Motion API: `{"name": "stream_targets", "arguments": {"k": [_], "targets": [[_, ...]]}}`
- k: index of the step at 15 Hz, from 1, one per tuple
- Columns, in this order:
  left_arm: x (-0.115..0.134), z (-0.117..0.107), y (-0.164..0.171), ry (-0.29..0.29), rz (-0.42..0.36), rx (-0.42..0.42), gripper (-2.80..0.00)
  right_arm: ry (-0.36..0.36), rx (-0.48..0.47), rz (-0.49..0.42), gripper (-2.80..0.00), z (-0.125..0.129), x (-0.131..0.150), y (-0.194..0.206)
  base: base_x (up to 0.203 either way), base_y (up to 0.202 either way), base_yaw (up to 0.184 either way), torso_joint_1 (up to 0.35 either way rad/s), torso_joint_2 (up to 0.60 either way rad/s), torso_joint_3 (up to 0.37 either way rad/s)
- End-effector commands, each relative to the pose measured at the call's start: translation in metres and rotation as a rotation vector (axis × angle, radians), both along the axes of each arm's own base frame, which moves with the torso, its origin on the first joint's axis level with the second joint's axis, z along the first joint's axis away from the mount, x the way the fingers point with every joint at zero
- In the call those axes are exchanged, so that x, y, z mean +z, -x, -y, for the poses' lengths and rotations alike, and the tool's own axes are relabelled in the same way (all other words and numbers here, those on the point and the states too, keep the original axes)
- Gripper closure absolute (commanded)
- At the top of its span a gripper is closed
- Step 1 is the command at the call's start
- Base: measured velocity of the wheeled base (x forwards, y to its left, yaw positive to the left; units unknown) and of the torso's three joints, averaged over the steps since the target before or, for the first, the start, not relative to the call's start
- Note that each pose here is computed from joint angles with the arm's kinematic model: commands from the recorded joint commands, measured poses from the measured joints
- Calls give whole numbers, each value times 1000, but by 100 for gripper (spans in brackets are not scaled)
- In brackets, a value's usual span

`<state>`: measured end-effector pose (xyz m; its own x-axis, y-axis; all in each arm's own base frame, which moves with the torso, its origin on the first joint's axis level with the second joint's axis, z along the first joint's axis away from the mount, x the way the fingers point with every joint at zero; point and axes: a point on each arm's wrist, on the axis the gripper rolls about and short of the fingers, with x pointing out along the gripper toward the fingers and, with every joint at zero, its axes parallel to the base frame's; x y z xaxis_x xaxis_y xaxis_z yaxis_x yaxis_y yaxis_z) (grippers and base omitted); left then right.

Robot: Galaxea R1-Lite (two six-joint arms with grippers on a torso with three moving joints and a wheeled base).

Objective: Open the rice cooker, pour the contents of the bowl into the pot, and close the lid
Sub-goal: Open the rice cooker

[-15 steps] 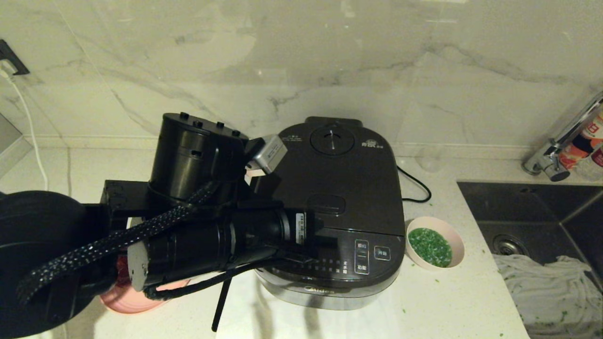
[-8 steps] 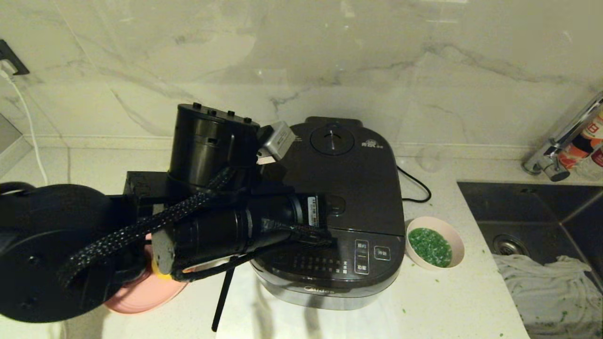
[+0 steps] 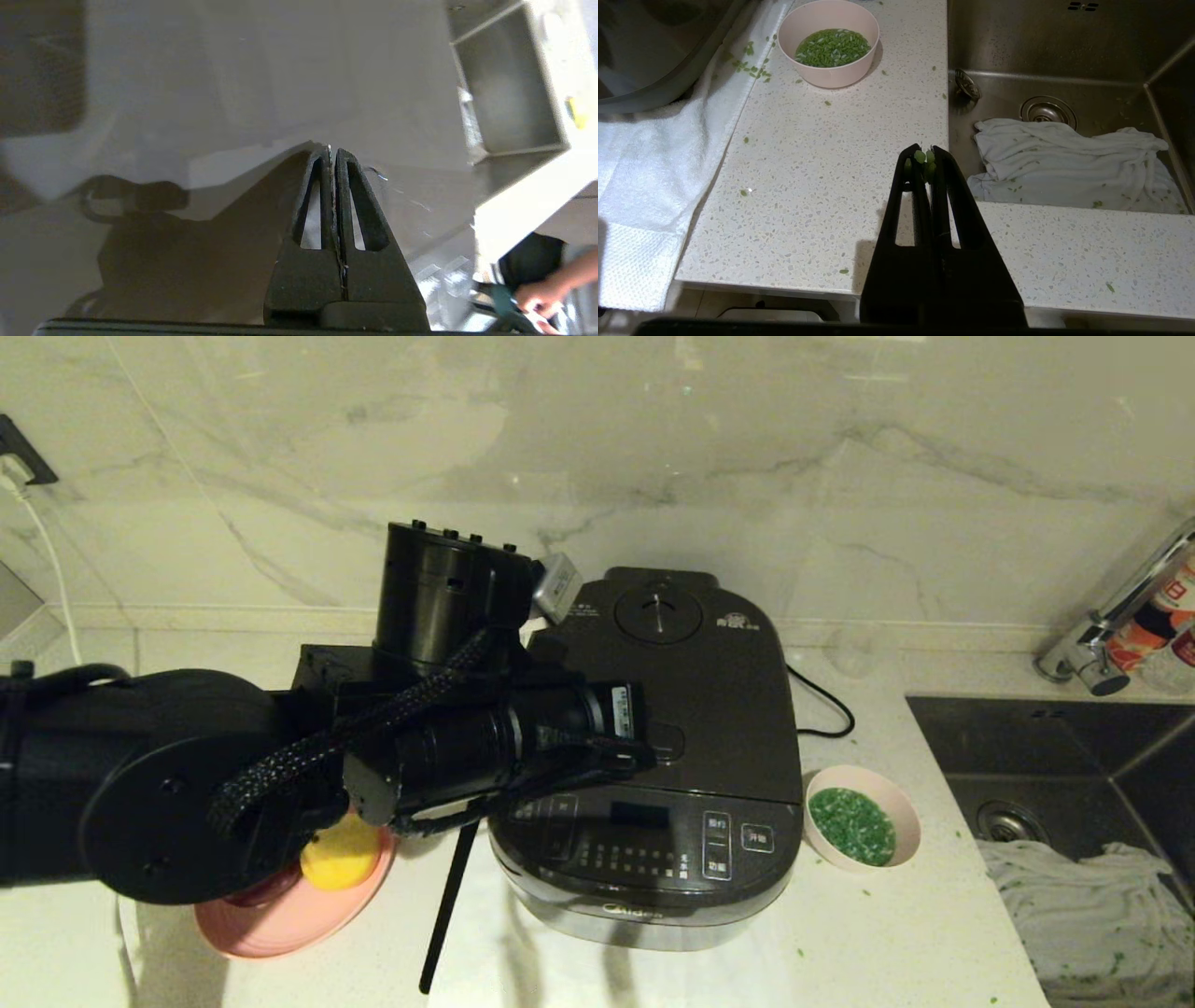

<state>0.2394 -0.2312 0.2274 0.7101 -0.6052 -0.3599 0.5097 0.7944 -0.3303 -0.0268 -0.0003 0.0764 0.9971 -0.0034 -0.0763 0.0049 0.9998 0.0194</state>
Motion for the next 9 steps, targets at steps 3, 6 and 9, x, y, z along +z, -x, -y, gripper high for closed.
{"name": "stream_targets", "arguments": {"k": [3,6,9], "targets": [[-10,3,-10,-9,-8,15,0,0,0,-1,0,0,0,0,0,0,0,0,0,0],[-8,2,-9,6,-4,14,0,0,0,0,0,0,0,0,0,0,0,0,0,0],[4,-7,1,20,7,9,0,0,0,-1,0,0,0,0,0,0,0,0,0,0]]}}
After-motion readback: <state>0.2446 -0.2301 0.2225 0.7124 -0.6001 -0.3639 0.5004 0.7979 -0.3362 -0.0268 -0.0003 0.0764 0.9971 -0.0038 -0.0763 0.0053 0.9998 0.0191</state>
